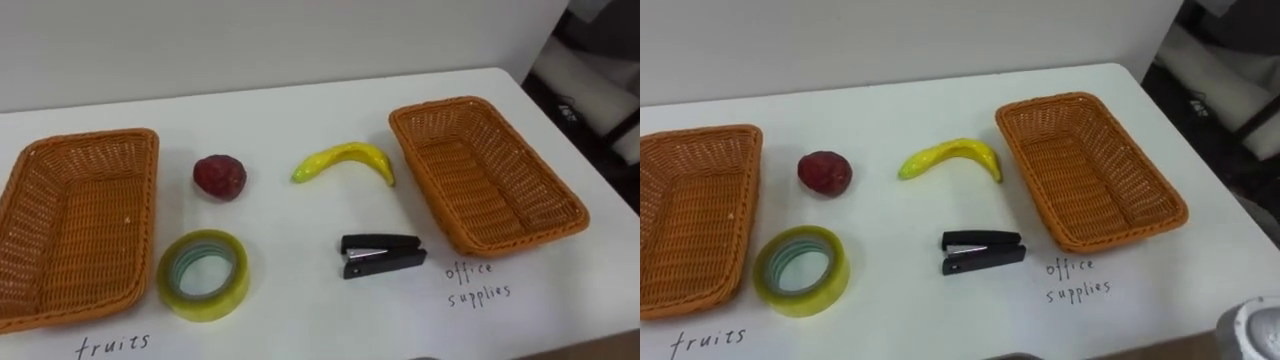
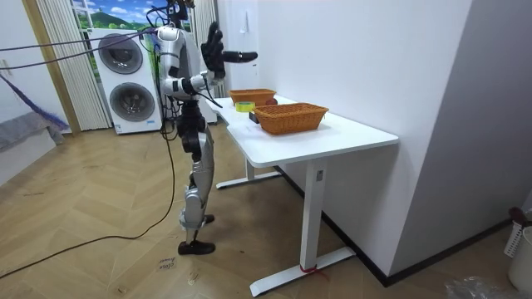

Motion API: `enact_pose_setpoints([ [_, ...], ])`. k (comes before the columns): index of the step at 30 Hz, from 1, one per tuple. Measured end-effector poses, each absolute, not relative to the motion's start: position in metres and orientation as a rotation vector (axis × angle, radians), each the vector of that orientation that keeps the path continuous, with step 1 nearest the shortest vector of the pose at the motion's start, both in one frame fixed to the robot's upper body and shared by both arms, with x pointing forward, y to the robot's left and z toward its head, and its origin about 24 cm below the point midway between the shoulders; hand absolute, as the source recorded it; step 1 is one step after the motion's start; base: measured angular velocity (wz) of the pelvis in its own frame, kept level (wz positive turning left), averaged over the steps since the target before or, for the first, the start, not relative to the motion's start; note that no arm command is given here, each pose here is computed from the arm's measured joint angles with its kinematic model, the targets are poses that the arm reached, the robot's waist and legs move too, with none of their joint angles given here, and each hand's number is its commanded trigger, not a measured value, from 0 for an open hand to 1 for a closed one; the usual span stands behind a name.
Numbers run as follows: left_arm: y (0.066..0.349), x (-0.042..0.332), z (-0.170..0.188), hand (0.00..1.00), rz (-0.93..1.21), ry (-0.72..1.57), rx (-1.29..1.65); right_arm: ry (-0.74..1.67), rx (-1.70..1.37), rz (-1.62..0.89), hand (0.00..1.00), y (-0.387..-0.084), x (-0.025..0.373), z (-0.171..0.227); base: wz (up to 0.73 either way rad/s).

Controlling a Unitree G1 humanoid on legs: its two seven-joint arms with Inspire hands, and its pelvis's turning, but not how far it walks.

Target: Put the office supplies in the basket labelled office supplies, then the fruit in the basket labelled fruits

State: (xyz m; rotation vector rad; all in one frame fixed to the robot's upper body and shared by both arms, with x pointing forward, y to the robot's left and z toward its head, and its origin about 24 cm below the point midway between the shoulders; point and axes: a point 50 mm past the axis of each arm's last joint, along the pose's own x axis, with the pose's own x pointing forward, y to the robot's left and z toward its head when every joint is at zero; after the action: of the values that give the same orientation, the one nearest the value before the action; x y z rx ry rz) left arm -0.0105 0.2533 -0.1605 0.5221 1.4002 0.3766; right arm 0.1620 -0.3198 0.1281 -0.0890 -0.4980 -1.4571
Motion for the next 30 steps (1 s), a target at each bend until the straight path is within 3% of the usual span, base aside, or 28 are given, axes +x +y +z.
enact_pose_setpoints([
  [4,0.252,-0.013,-0.161,0.0,0.365,1.413,0.518,-0.624,-0.111,-1.412,0.0,-0.316,0.167,0.151,0.0],
  [16,0.248,-0.01,-0.163,0.0,0.277,1.432,0.511,-0.87,-0.27,-1.009,0.0,-0.264,0.19,0.203,0.03],
  [22,0.251,-0.006,-0.163,0.0,0.243,1.422,0.552,-0.864,-0.326,-0.734,0.0,-0.241,0.205,0.211,0.04],
  [30,0.252,-0.006,-0.162,0.0,0.229,1.421,0.545,-0.683,-0.447,-0.37,0.0,-0.214,0.227,0.191,0.0],
])
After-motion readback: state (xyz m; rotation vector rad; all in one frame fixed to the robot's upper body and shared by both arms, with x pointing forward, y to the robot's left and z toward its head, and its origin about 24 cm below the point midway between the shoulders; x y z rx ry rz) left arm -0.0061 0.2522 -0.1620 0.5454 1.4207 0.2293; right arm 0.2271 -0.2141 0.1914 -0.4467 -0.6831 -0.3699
